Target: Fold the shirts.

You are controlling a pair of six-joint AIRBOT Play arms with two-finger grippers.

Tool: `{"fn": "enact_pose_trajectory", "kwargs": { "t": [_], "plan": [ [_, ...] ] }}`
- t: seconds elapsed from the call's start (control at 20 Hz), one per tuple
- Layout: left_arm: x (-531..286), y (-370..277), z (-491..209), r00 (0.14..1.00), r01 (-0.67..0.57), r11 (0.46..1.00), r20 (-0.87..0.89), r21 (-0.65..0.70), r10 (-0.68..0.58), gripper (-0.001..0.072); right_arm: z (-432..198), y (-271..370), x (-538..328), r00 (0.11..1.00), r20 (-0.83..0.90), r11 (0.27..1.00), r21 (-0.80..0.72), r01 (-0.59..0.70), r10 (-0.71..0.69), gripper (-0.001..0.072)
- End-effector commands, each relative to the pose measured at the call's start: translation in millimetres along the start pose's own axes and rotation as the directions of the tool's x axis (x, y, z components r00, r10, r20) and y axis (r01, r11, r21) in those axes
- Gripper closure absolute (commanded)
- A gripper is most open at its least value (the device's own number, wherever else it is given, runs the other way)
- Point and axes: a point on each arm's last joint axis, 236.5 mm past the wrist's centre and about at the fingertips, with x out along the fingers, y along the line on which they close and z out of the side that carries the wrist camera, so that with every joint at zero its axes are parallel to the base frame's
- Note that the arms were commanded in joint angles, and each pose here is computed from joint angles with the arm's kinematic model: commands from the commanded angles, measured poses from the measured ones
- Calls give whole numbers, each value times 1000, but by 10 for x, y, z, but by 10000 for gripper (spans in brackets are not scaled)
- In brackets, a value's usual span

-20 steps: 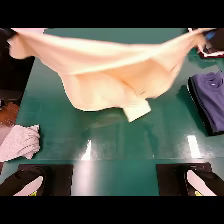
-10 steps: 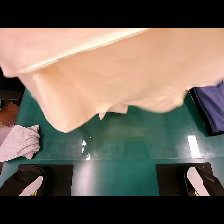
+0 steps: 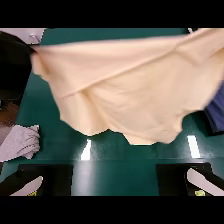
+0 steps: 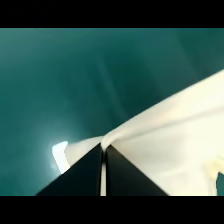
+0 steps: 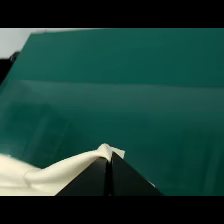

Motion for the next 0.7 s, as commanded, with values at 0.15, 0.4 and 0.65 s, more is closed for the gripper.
{"fn": "enact_pose_trajectory", "kwargs": {
  "t": [0.15, 0.4, 0.65],
  "plan": [
    [1836, 448, -454, 979, -23, 997, -205, -74, 8, 685, -669, -569, 1846, 975, -206, 995, 36, 91, -82, 701],
    [2173, 671, -362, 989, -59, 994, -140, -95, 45, 542, -560, -756, 2394, 982, -160, 994, 28, 108, -102, 686],
    [1941, 1137, -629, 972, -94, 972, -230, -217, 43, 207, -795, -847, 2259, 951, -301, 994, 62, 95, -72, 428]
  ]
}}
